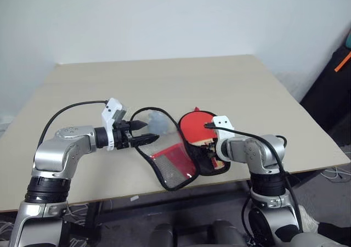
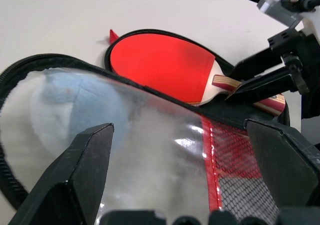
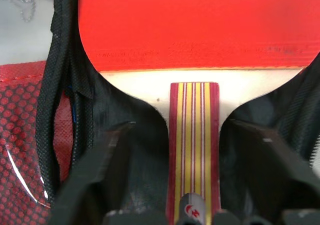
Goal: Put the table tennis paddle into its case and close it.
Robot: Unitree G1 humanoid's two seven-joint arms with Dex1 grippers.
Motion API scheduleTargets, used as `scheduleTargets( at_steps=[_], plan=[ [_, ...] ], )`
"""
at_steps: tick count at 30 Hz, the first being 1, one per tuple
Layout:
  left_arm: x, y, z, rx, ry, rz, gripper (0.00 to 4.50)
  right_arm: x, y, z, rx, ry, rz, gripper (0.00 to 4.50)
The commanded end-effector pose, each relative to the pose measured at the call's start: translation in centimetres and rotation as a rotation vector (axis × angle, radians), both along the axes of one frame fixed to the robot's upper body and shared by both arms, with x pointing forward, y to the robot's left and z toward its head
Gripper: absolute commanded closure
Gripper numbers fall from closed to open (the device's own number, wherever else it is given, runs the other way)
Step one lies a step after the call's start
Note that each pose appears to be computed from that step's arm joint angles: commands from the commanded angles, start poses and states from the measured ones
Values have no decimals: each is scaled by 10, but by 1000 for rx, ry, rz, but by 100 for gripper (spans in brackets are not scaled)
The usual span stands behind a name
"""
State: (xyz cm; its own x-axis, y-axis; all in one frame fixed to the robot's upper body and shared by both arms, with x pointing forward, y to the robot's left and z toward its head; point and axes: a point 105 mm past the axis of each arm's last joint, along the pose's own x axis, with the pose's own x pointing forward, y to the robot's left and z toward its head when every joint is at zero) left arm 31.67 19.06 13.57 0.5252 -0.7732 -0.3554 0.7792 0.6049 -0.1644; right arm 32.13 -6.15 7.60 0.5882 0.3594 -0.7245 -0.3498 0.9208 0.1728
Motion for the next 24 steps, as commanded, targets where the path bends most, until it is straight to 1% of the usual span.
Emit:
scheduleTargets(
  at_steps=[1,2,3,4,6,10,12,14,15,17,19,22,24],
  plan=[
    [-3,16,35,-24,-68,12,0,9,4,65,166,-195,125,2],
    [-5,23,39,-26,-65,24,0,4,5,84,216,-253,212,2],
    [-6,31,42,-27,-66,39,0,1,1,97,234,-302,275,2],
    [-8,37,45,-29,-62,53,0,0,-6,105,234,-335,308,2],
    [-13,50,47,-29,-48,80,0,5,-28,111,203,-365,309,2],
    [-19,74,33,23,-5,149,0,22,-69,116,128,-402,244,2],
    [-16,81,26,36,-12,194,39,29,-81,120,116,-414,217,0],
    [-17,78,17,28,5,189,89,34,-86,123,108,-428,207,0],
    [-18,76,13,27,14,186,132,35,-86,124,106,-433,206,0],
    [-21,72,-3,44,43,184,198,37,-85,126,108,-441,204,0],
    [-26,66,-20,53,78,176,274,37,-83,126,113,-445,205,0],
    [-29,56,-30,45,98,154,377,34,-77,126,123,-443,213,0],
    [-29,45,-32,31,100,130,377,33,-75,126,129,-442,213,0]
  ],
)
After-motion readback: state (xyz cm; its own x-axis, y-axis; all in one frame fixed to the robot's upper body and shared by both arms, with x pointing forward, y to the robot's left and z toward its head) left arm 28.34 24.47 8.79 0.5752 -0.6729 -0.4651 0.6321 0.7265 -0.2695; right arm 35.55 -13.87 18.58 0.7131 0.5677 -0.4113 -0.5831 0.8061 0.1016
